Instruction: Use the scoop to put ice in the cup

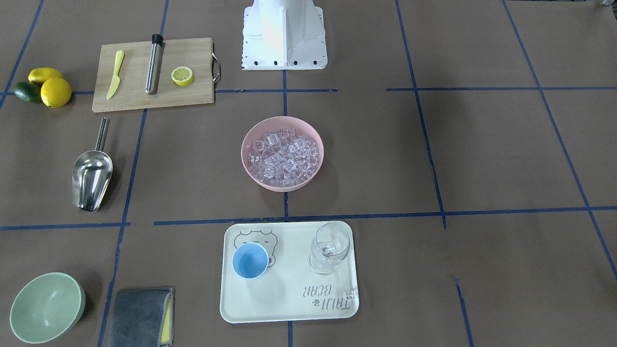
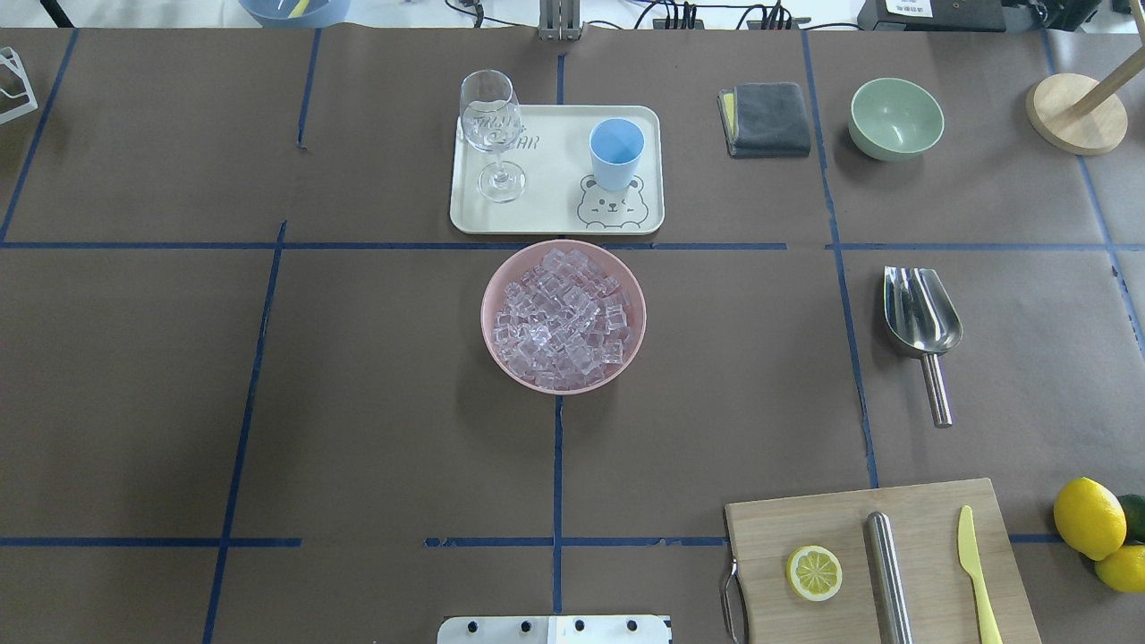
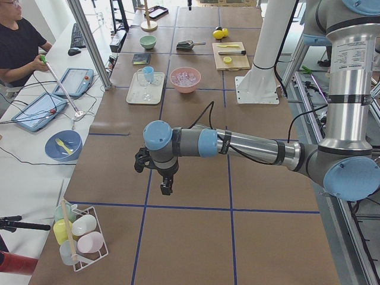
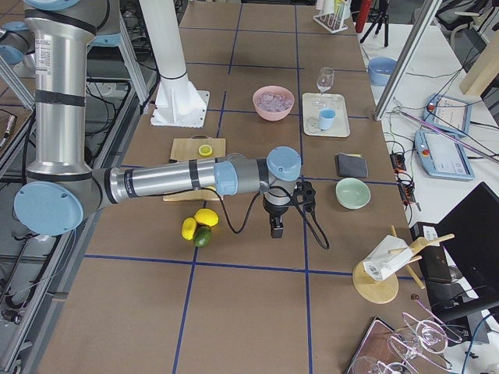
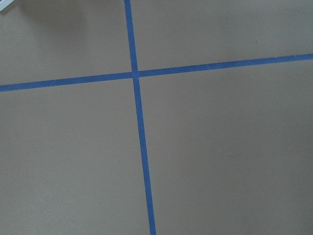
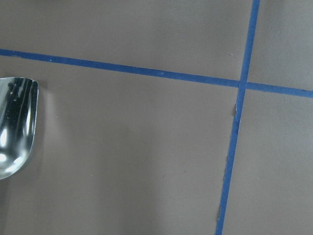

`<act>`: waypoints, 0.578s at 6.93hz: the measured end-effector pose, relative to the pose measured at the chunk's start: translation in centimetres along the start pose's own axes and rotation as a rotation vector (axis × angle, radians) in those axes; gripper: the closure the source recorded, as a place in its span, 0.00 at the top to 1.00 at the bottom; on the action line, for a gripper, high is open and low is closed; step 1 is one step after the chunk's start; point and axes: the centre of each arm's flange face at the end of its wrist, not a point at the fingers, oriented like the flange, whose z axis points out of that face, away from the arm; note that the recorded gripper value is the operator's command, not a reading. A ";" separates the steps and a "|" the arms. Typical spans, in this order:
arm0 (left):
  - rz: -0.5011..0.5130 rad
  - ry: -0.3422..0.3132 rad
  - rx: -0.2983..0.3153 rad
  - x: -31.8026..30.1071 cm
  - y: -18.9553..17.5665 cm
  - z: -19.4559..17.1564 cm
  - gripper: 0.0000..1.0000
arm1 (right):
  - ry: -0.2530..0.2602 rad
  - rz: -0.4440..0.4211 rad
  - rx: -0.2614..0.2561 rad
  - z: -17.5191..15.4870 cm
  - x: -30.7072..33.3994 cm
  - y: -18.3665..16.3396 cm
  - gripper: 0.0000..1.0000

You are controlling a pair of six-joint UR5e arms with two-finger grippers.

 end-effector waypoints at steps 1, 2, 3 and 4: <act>0.013 0.000 0.004 0.3 -0.1 -0.3 1.00 | 0.012 0.000 0.001 0.0 0.1 0.0 1.00; 0.039 0.000 0.013 0.8 -0.1 -0.7 1.00 | 0.023 0.001 0.004 -0.1 0.1 -0.2 1.00; 0.051 0.000 0.014 1.0 -0.1 -0.9 1.00 | 0.027 0.003 0.007 -0.3 0.0 -0.4 1.00; 0.057 0.000 0.014 1.1 -0.1 -1.0 1.00 | 0.027 0.004 0.010 -0.4 -0.1 -0.5 1.00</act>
